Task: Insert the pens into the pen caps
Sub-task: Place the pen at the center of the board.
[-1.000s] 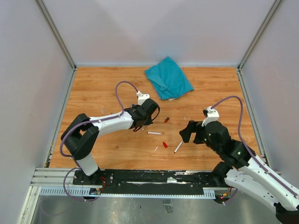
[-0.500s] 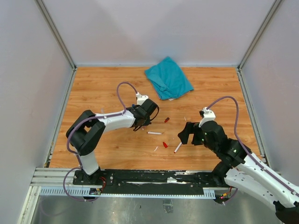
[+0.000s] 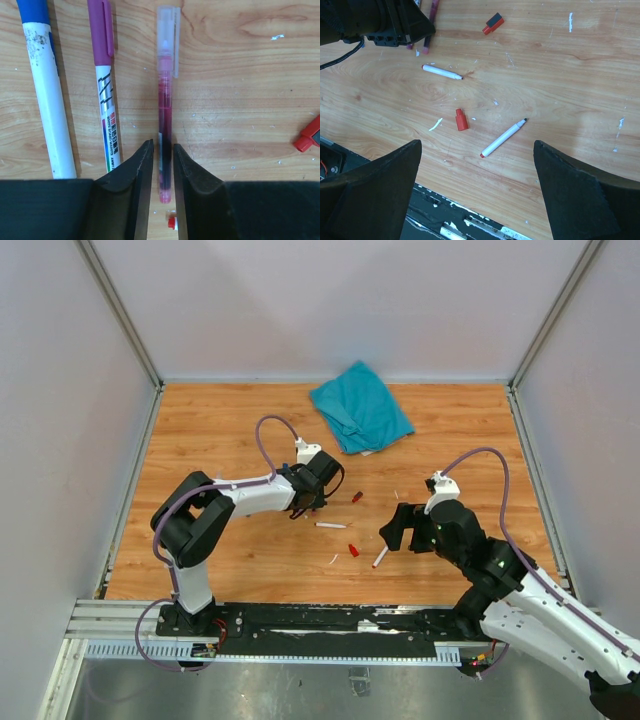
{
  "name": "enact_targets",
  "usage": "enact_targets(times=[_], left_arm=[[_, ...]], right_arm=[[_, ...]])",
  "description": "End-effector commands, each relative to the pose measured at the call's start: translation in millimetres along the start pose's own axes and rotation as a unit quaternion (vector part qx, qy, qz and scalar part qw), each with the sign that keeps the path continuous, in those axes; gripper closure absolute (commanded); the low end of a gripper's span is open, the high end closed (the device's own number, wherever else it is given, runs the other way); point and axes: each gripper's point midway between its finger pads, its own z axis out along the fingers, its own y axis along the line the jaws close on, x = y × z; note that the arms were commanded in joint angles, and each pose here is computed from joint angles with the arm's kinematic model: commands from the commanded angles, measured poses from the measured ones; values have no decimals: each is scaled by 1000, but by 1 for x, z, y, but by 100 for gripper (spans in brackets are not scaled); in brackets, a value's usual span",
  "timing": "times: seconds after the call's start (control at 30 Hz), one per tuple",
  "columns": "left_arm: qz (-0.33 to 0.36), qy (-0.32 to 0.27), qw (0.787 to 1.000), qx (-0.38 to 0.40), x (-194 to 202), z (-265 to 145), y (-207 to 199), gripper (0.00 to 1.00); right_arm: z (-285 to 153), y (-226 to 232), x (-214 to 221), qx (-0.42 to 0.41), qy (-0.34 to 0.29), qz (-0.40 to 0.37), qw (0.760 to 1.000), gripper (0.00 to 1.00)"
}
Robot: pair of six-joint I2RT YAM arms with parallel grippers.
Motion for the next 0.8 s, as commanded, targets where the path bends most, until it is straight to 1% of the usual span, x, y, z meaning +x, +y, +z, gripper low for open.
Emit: enact_targets(times=[0.0,0.13,0.3,0.4,0.6,0.67,0.77], left_arm=[[-10,-8,1000,-1,-7,6,-3,71],[-11,-6,1000,0,-4,5,-2,71],[-14,-8,1000,3,-5,4,-3,82],[-16,-8,1000,4,-5,4,-3,83],[-17,-20,999,23,-17,-4,-11,71],[-16,-35,998,39,-28,-12,-16,67],[-17,-69,995,67,-52,-34,-22,66]], right_arm=[[1,0,-1,-4,-4,8,1000,7],[2,0,0,-5,-3,8,1000,7],[1,1,0,-8,-3,9,1000,6],[0,1,-1,-8,-4,9,1000,7],[-3,1,-2,-9,-6,9,1000,6],[-3,1,-2,-9,-8,9,1000,6],[-5,1,-4,-11,-10,9,1000,6]])
